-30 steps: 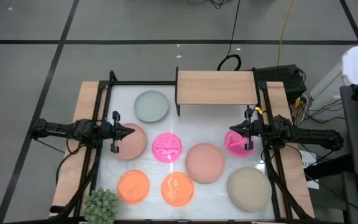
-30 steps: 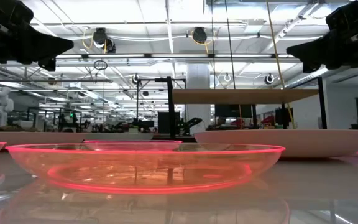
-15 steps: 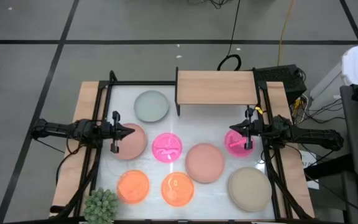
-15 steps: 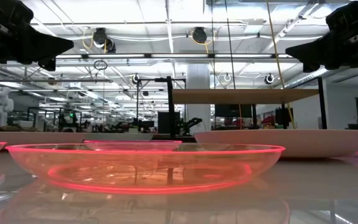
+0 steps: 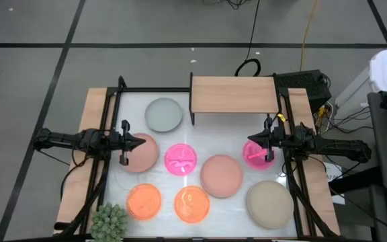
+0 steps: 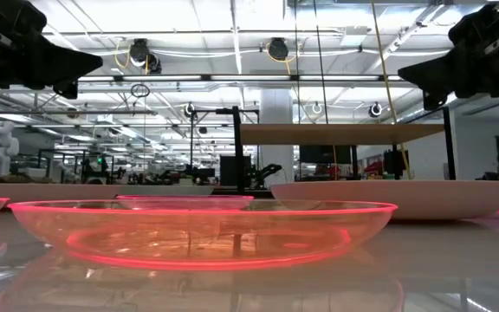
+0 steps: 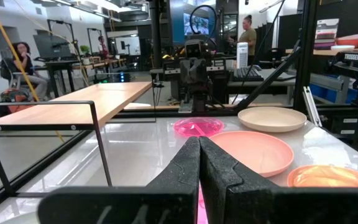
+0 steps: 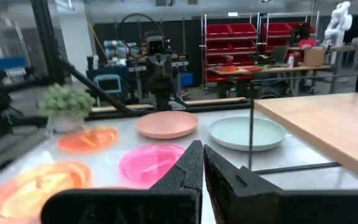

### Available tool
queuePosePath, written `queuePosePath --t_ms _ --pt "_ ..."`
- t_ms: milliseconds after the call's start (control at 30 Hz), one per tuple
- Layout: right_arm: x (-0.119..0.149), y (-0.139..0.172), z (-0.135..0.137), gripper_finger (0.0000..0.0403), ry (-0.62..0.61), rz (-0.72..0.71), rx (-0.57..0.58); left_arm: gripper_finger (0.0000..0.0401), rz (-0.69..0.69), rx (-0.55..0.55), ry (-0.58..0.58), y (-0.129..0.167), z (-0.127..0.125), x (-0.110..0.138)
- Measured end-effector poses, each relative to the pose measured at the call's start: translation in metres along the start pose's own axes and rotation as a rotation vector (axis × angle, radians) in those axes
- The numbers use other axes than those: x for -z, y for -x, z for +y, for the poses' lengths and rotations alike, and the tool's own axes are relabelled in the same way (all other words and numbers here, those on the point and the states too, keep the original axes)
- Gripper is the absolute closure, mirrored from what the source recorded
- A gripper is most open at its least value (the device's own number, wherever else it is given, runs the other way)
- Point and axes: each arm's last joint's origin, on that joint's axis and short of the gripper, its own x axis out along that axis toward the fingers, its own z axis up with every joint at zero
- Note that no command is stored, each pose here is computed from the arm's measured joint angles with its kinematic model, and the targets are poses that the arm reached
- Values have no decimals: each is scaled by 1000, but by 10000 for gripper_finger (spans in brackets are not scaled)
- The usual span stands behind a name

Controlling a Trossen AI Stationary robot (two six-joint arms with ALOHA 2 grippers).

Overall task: Place and stack plates onto a shelf
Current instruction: Put the right dark pink plate on the shelf

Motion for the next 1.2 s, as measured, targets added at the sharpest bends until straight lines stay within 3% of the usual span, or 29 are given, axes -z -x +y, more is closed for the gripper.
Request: queuePosePath --t_ms 300,800,1200 --pt "-4 -2 0 403 -71 26 2 397 1 0 0 0 0 0" --pt "-128 -10 5 403 -29 89 0 397 1 0 0 0 0 0" --pt "-207 -51 8 403 -86 251 15 397 1 0 0 0 0 0"
